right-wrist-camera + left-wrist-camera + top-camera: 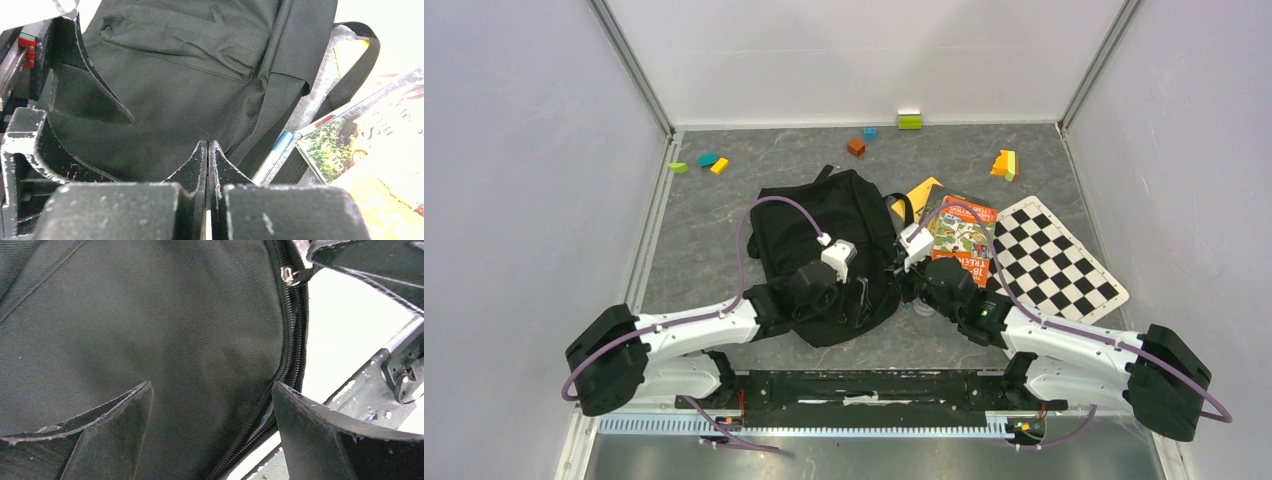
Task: Pack the student bag
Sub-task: Unzip the student bag at the center of the board, then pick up the book from the center of the board, then place the book in the student bag.
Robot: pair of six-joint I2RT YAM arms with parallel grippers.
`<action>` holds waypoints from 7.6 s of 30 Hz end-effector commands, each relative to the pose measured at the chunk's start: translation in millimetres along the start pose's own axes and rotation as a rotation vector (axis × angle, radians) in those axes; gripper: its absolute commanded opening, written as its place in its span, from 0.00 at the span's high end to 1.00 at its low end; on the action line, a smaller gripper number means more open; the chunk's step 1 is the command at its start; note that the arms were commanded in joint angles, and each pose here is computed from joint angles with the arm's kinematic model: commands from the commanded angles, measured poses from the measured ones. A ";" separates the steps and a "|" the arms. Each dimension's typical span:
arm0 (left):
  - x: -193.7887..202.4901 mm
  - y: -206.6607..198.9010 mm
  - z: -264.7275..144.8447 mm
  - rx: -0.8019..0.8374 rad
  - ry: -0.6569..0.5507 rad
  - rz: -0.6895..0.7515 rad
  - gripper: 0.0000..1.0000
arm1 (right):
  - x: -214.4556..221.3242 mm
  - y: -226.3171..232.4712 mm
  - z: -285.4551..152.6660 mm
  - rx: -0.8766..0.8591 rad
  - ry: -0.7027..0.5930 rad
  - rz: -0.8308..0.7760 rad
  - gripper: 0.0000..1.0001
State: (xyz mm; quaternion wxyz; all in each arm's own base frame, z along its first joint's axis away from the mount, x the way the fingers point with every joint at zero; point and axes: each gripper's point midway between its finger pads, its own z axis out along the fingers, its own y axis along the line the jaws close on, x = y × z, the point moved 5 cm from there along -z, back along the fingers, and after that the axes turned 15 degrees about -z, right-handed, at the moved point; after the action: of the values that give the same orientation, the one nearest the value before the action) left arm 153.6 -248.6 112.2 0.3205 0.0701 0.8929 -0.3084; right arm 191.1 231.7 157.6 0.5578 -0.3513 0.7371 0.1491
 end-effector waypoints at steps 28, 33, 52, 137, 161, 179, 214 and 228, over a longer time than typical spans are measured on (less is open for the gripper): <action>-6.7 3.5 26.9 -0.041 -0.085 0.107 0.61 | 0.4 -3.5 -2.9 0.044 -0.046 0.077 1.00; -16.7 -4.4 5.3 -0.009 -0.121 0.077 0.93 | -3.4 -18.9 1.3 0.172 -0.003 0.072 1.00; -46.7 -18.1 -74.9 0.014 -0.138 0.104 0.98 | -21.4 -52.9 28.4 0.282 0.139 0.001 1.00; -145.0 40.2 -117.9 0.102 -0.316 -0.033 0.98 | 97.0 -167.0 -69.1 0.382 0.130 0.452 0.02; -137.8 32.9 -119.7 0.196 -0.327 -0.043 0.98 | 147.9 -111.7 -62.6 0.140 0.196 0.660 0.32; -138.5 32.7 -127.0 0.190 -0.367 -0.028 0.98 | 61.3 -146.3 -94.6 0.291 0.073 0.538 1.00; -138.7 24.4 -132.3 0.255 -0.397 -0.004 0.98 | -74.4 -27.3 -46.0 -0.298 -0.258 0.394 1.00; -138.8 18.2 -141.6 0.294 -0.442 0.020 0.98 | -27.0 26.0 -17.5 -0.348 -0.024 0.383 1.00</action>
State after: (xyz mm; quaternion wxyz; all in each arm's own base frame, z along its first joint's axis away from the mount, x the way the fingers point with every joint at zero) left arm 191.0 -136.2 246.3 0.4535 0.0432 0.7906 -0.4091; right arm 156.3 229.4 159.0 0.4126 -0.2940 0.7831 0.3606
